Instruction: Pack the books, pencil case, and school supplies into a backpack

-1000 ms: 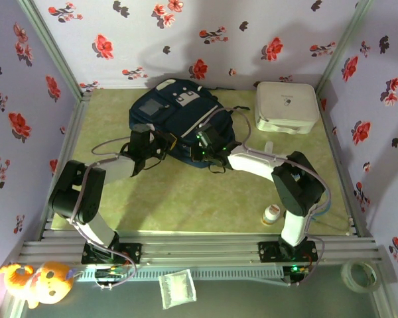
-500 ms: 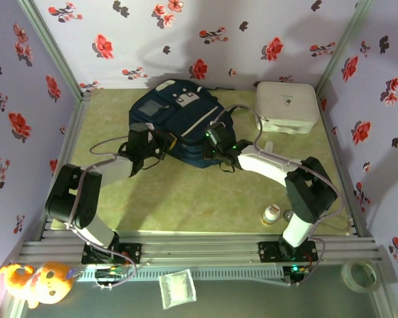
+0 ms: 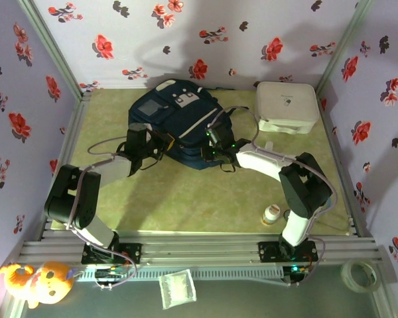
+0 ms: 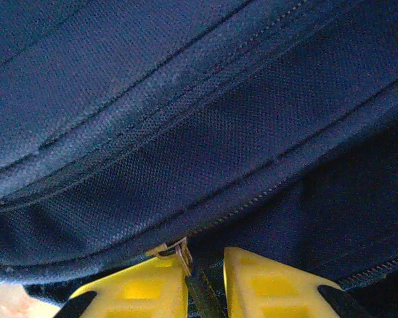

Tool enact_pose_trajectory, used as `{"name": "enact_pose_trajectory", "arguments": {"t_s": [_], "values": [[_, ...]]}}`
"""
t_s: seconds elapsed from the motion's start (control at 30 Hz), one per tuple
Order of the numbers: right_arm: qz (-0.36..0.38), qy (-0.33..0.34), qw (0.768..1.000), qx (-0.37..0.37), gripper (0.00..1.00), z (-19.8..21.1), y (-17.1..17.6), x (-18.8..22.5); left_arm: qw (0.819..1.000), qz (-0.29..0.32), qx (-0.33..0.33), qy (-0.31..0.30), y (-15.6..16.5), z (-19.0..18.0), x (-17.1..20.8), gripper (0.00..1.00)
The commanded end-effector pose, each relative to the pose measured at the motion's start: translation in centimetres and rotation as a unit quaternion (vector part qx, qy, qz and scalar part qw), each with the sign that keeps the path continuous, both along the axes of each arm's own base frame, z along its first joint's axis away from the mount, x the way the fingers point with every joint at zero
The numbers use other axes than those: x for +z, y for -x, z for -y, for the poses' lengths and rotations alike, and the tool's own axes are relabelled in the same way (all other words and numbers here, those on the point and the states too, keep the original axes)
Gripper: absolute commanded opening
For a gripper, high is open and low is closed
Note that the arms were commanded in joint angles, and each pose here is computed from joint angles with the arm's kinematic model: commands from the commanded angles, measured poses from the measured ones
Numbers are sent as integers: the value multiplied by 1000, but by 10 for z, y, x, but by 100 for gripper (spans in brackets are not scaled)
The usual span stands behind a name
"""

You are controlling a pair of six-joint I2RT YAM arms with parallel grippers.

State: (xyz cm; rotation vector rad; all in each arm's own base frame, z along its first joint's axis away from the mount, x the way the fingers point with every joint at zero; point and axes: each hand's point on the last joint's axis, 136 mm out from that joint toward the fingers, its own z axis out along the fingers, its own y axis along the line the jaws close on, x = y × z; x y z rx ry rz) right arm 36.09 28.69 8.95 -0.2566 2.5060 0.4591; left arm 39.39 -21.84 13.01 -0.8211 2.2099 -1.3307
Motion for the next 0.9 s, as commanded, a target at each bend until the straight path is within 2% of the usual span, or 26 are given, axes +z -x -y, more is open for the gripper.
{"name": "enact_pose_trajectory", "arguments": {"t_s": [0.0,0.1,0.23,0.3,0.4,0.53,0.73,0.8,0.87], "values": [[1,-3,1000,11,20,-5,-5,3,997,69,-5,16,-10,0,44,0],[10,8,1000,-14,12,5,-10,4,997,69,-4,14,-9,-1,44,0],[16,25,996,-88,6,42,-24,4,998,61,4,8,-7,-9,38,0],[2,10,991,-132,6,64,-31,4,998,59,8,10,-6,-11,36,0],[-26,-42,988,-148,6,76,-38,9,998,63,6,12,-7,-10,39,0],[-19,-41,993,-111,6,70,-35,26,998,63,5,6,-8,-10,38,0],[7,-39,999,-3,4,24,-5,47,998,56,-3,-14,-17,-17,30,0],[22,-42,998,31,4,6,6,57,998,51,3,-27,-20,-27,27,7],[30,-56,997,53,4,-11,14,67,998,44,11,-44,-20,-39,21,21]]}}
